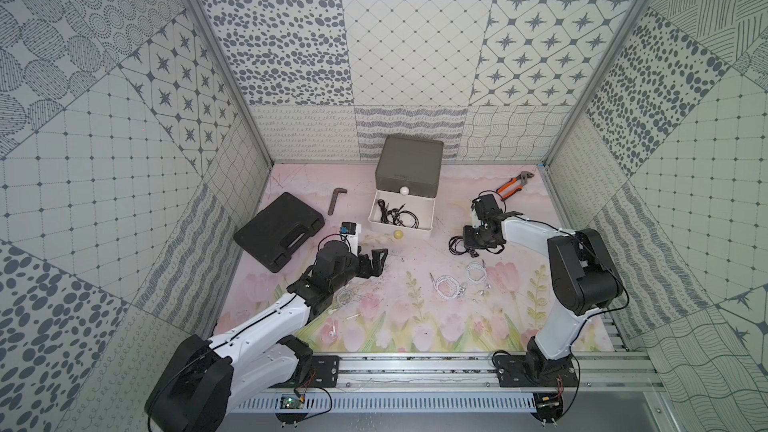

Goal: Place the wired earphones into the drawer by color
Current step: Pick up the wired earphones from the center of the board, then place the wired earphones in the drawer.

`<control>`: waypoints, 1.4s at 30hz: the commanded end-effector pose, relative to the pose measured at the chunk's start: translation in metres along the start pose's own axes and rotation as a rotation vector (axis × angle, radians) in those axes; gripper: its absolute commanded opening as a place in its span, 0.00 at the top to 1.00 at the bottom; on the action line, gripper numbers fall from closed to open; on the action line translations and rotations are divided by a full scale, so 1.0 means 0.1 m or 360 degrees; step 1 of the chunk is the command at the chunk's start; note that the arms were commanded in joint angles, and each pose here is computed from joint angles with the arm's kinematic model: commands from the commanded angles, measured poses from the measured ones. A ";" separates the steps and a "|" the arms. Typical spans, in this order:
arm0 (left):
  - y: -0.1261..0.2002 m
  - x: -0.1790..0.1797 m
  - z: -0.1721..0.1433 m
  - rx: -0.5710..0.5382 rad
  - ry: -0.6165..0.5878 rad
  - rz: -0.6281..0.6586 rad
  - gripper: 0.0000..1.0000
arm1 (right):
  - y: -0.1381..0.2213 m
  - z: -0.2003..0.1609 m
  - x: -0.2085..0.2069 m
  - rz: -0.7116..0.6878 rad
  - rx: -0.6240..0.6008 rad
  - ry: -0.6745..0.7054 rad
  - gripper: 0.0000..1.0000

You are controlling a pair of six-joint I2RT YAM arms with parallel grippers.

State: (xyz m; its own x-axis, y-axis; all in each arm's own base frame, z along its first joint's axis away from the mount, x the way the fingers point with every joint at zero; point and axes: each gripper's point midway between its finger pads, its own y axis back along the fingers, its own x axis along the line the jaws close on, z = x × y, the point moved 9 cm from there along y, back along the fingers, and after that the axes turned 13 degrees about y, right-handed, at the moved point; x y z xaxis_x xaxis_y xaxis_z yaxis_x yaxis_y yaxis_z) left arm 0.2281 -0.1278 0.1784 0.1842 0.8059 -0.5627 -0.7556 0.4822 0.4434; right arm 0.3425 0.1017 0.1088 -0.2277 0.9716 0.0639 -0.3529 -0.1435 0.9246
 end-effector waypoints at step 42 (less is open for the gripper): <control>0.26 -0.02 0.11 -0.0232 -0.0026 -0.0009 0.01 | 2.09 0.35 1.19 0.0118 -0.1031 0.0472 1.00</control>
State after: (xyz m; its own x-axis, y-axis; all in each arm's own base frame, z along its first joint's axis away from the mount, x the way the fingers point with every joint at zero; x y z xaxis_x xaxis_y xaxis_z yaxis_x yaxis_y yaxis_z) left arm 0.2143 -0.1146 0.1966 0.1956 0.8019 -0.5646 -0.8236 0.4468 0.3493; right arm 0.2630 0.1820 0.3037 -0.4852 0.8733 -0.0450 -0.7137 -0.3658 0.5973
